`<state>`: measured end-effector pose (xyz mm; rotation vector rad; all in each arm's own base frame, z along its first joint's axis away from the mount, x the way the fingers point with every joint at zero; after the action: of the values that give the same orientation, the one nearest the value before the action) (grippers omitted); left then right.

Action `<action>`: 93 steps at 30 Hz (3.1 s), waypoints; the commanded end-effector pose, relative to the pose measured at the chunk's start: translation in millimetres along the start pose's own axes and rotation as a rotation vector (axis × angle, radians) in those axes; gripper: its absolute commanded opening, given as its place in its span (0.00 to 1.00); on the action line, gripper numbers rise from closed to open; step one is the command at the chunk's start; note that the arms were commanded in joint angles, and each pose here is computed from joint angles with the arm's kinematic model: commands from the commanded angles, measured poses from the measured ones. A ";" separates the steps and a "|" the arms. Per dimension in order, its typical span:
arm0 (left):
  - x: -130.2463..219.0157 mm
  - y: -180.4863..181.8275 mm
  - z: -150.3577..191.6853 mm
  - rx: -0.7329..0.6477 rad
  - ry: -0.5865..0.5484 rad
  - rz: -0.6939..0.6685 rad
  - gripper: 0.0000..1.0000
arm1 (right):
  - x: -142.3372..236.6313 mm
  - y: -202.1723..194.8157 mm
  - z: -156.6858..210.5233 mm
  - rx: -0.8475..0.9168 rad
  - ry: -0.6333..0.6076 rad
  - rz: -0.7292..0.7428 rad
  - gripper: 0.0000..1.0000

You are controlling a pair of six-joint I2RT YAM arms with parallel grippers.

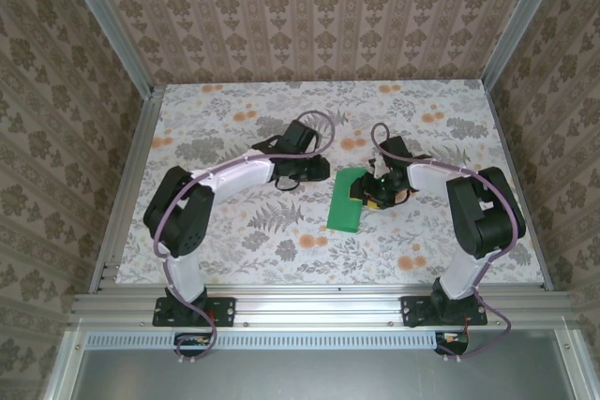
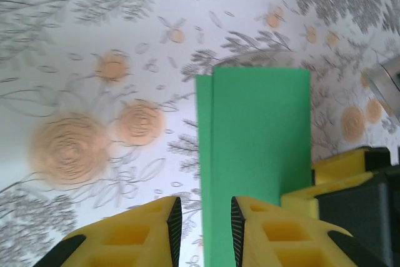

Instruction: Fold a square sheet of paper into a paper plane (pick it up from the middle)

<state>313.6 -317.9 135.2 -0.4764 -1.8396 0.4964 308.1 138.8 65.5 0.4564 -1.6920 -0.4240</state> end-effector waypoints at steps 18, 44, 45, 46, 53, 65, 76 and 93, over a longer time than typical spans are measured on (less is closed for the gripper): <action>-2.8 10.6 3.0 0.046 -0.001 0.007 0.26 | -5.2 7.8 -1.1 0.000 0.054 0.035 0.55; -12.3 7.1 8.0 0.042 0.042 0.029 0.25 | -19.2 -8.2 1.3 0.011 0.126 0.184 0.57; -12.8 6.9 8.7 0.040 0.044 0.029 0.25 | -19.1 -7.4 0.3 0.012 0.124 0.185 0.57; -12.8 6.5 8.7 0.040 0.045 0.030 0.24 | -18.0 -8.6 4.0 0.004 0.145 0.198 0.57; -12.7 5.6 9.1 0.033 0.051 0.031 0.23 | -19.0 -12.9 5.8 0.013 0.166 0.251 0.57; -23.8 -2.0 16.9 0.022 0.112 0.068 0.17 | -23.2 -23.1 10.6 0.012 0.199 0.320 0.56; -49.1 -10.4 29.8 0.022 0.189 0.055 0.10 | -24.2 -24.0 10.4 0.003 0.193 0.324 0.56; -72.1 -6.3 41.6 0.013 0.261 -0.031 0.00 | -26.4 -22.1 10.8 0.004 0.191 0.319 0.56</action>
<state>298.0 -366.5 73.6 -0.5082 -1.6048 0.4431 314.2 148.4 62.6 0.3320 -1.6086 -0.2233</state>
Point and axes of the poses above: each hand's point on the last joint's axis, 136 mm out from that joint toward the fingers, its own x axis back along the fingers, its own y axis along the line the jaws close on, z = x × y, the point moved 5 cm from there along x, back along the fingers, and after that the axes turned 12 degrees about x, right-handed, at the moved point
